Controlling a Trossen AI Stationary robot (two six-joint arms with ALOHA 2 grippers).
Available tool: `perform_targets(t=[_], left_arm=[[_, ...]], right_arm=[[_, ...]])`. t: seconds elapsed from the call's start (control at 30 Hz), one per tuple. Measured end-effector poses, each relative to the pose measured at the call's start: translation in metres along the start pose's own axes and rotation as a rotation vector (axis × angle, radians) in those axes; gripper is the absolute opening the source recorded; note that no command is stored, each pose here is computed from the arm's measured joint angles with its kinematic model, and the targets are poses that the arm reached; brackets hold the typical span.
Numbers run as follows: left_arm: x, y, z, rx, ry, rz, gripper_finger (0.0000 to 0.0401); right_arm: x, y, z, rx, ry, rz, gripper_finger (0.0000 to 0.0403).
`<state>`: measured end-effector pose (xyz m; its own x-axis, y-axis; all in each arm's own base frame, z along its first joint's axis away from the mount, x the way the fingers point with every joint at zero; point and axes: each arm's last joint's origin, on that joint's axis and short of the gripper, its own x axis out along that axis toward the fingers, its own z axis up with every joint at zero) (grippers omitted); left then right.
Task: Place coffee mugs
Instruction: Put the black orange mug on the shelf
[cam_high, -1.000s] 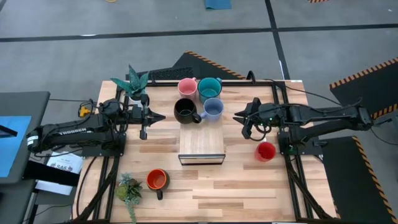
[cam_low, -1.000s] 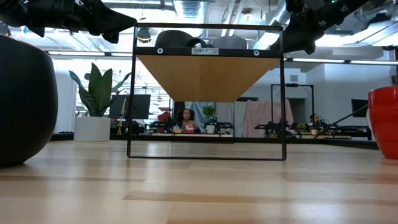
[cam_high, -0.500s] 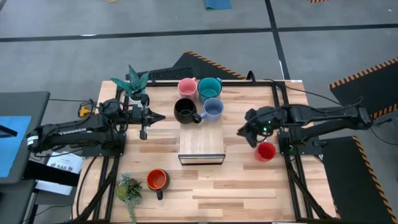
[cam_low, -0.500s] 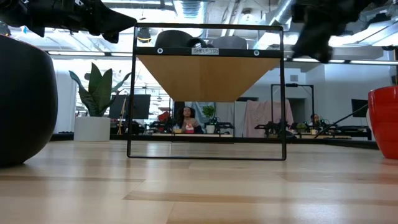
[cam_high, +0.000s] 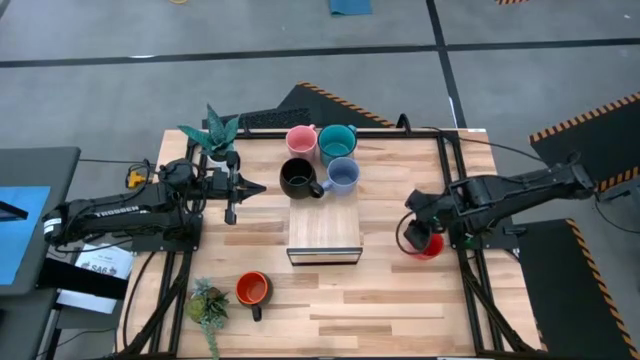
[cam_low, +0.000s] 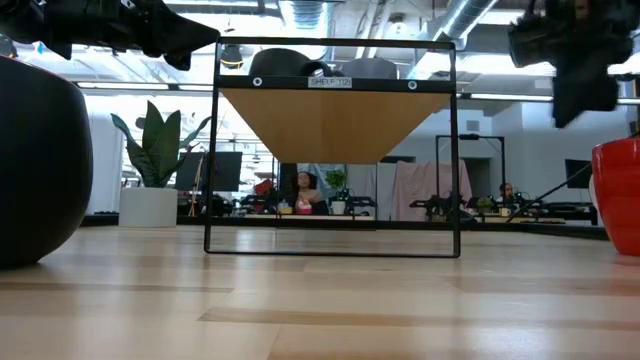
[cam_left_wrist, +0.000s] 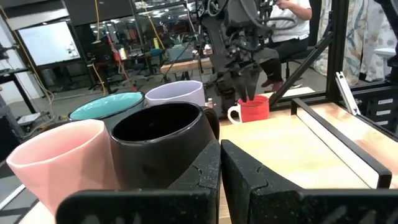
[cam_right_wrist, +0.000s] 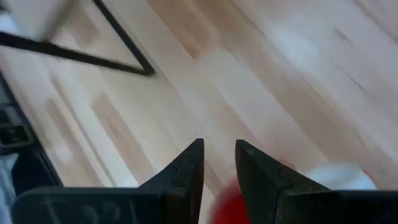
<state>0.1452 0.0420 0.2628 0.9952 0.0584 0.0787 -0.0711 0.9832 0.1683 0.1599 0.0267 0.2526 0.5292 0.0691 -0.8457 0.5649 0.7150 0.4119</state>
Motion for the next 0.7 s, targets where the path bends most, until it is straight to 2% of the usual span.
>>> perform_targets(t=[0.1,0.27,0.33,0.47,0.7], left_arm=[[0.0,-0.001,0.002,-0.055,-0.024,-0.05,0.0],[-0.001,-0.02,0.015,-0.041,-0.167,-0.382,0.0],[0.0,-0.029,0.019,-0.06,-0.188,-0.425,0.0004],[0.003,-0.045,0.031,-0.072,-0.081,-0.436,0.0035],[0.011,-0.079,0.055,0.013,0.245,-0.407,0.013]], right_arm=[[-0.001,0.011,0.006,-0.083,-0.108,0.075,0.0119],[-0.003,0.021,0.011,-0.237,-0.248,0.104,0.0119],[-0.004,0.021,0.011,-0.256,-0.264,0.093,0.0119],[-0.004,0.021,0.012,-0.26,-0.272,0.084,0.0119],[-0.004,0.021,0.012,-0.271,-0.273,0.082,0.0119]])
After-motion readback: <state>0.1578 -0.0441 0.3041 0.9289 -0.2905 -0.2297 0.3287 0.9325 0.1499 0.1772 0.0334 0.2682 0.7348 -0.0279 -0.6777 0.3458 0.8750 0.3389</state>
